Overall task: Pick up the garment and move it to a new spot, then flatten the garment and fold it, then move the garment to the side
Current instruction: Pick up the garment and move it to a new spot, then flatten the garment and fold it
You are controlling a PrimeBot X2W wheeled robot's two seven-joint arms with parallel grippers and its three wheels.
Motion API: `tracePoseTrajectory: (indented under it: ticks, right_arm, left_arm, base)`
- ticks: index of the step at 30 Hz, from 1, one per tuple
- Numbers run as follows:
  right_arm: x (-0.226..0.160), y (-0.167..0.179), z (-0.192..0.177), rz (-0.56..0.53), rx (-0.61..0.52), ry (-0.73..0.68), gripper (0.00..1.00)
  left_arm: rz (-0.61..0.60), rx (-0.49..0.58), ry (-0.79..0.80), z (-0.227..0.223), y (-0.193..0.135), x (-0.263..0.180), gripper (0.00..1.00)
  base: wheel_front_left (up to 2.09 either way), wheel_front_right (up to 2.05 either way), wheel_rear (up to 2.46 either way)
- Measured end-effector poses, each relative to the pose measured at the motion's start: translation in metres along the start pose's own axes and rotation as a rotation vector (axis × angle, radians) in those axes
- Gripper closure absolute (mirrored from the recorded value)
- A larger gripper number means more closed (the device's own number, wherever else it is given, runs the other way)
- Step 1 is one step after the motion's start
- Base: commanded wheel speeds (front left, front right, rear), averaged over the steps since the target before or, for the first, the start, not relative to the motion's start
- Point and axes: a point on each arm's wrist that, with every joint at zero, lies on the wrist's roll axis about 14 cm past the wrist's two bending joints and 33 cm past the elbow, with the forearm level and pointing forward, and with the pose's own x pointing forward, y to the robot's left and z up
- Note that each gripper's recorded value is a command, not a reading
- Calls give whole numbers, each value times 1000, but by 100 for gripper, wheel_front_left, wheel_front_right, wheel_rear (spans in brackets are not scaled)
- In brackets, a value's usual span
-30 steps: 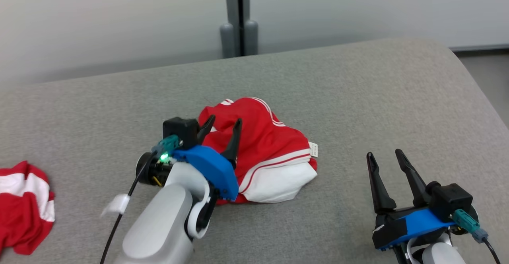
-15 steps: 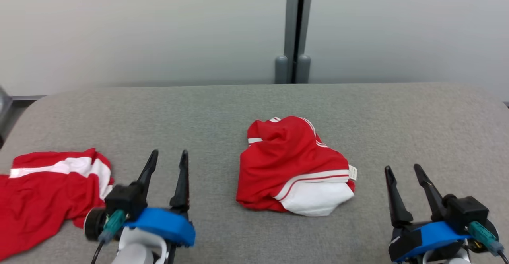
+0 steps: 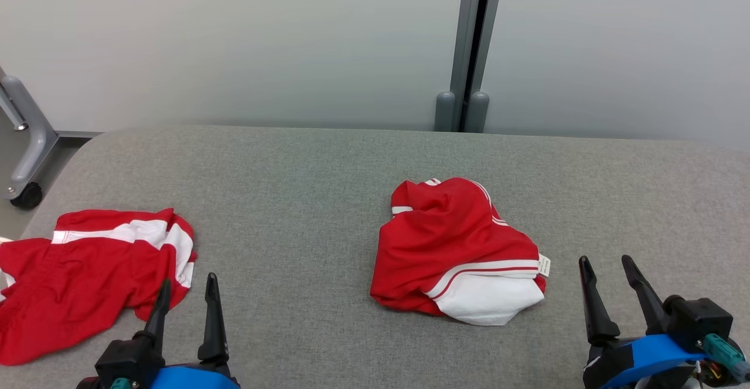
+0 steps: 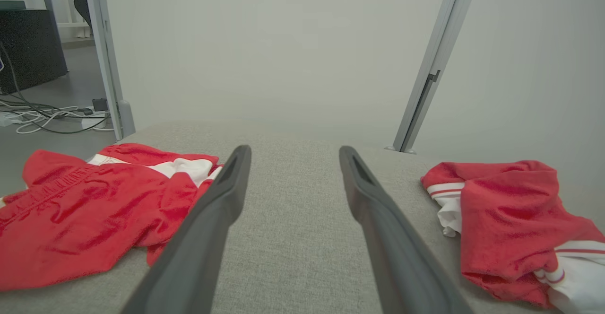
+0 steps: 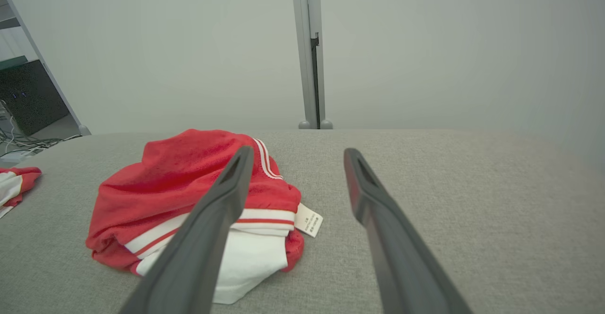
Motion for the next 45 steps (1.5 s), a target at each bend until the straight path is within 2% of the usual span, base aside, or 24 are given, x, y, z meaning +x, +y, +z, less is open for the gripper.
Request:
tracePoseTrajectory:
  ticks: [10, 15, 35, 38, 45]
  right_arm:
    - [0, -1, -8, -4, 15, 35, 0]
    - [1, 0, -8, -3, 16, 37, 0]
    - [3, 3, -18, 7, 31, 64, 0]
    - [10, 10, -23, 24, 59, 93, 0]
    - [49, 17, -45, 43, 126, 291, 0]
  left_arm:
    - [-14, 60, 79, -25, 5, -9, 0]
    - [-19, 158, 59, -18, 7, -6, 0]
    - [-5, 116, 75, -24, 5, -4, 0]
    - [-3, 116, 83, -26, 6, -2, 0]
    - [0, 118, 89, -26, 9, 10, 0]
  base:
    - [0, 0, 0]
    - [0, 0, 0]
    - [0, 0, 0]
    - [0, 0, 0]
    - [0, 0, 0]
